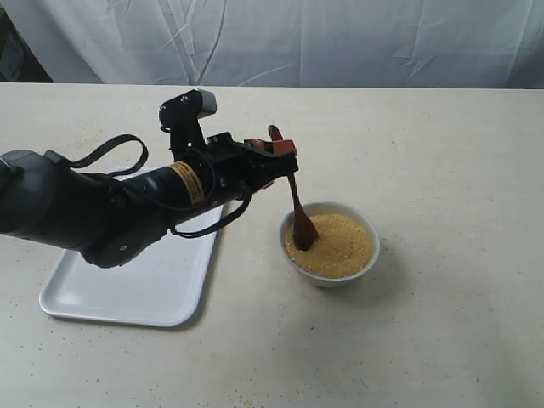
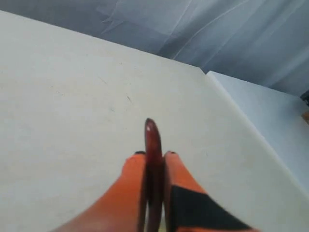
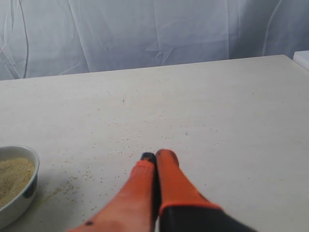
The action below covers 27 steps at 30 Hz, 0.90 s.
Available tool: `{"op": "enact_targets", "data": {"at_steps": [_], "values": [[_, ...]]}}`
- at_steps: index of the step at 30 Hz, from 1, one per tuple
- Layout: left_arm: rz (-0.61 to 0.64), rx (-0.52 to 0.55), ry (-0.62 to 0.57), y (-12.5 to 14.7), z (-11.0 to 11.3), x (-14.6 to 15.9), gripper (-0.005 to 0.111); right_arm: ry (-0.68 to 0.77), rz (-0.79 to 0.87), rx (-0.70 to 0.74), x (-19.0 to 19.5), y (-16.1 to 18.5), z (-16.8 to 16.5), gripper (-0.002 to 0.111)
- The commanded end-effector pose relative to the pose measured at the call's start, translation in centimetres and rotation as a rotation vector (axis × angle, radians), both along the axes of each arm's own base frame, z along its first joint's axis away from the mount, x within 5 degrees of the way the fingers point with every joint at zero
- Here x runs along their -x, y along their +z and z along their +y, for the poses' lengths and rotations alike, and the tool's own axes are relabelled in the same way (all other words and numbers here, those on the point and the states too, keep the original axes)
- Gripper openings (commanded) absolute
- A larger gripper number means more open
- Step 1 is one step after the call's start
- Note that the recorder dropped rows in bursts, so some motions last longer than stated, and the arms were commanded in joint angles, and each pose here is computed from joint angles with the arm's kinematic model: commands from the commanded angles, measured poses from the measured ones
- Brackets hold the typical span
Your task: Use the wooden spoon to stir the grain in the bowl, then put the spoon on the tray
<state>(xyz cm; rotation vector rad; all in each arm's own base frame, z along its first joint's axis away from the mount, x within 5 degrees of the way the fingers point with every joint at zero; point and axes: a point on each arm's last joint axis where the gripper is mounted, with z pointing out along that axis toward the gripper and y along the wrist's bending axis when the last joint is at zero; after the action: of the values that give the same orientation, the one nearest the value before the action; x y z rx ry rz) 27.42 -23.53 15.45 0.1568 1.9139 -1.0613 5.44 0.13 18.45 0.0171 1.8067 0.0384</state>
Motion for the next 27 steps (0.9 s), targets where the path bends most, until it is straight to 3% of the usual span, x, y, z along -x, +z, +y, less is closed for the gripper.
{"op": "enact_targets", "data": {"at_steps": [1,6,10,13,14,18,22,27], "values": [[0.009,0.013,-0.094,-0.5,-0.6,0.7,0.000,-0.007,-0.013,0.005,0.0,0.1,0.0,0.000],[-0.085,0.124,-0.105,3.1,-0.5,1.0,0.000,-0.007,-0.013,0.005,0.0,0.1,0.0,0.000],[-0.198,0.048,-0.106,5.2,-0.1,1.3,0.000,-0.007,-0.013,0.005,0.0,0.1,0.0,0.000],[-0.178,-0.045,-0.073,4.3,0.2,1.0,0.000,-0.007,-0.013,0.005,0.0,0.1,0.0,0.000],[-0.135,-0.087,-0.075,2.9,0.1,0.8,0.000,-0.007,-0.013,0.005,0.0,0.1,0.0,0.000],[-0.048,-0.099,-0.137,0.2,-0.5,1.1,0.000,-0.007,-0.013,0.005,0.0,0.1,0.0,0.000],[-0.088,0.031,-0.230,1.5,-1.2,1.8,0.000,-0.007,-0.013,0.005,0.0,0.1,0.0,0.000],[-0.213,0.023,-0.197,4.2,0.0,1.3,0.000,-0.007,-0.013,0.005,0.0,0.1,0.0,0.000]]}}
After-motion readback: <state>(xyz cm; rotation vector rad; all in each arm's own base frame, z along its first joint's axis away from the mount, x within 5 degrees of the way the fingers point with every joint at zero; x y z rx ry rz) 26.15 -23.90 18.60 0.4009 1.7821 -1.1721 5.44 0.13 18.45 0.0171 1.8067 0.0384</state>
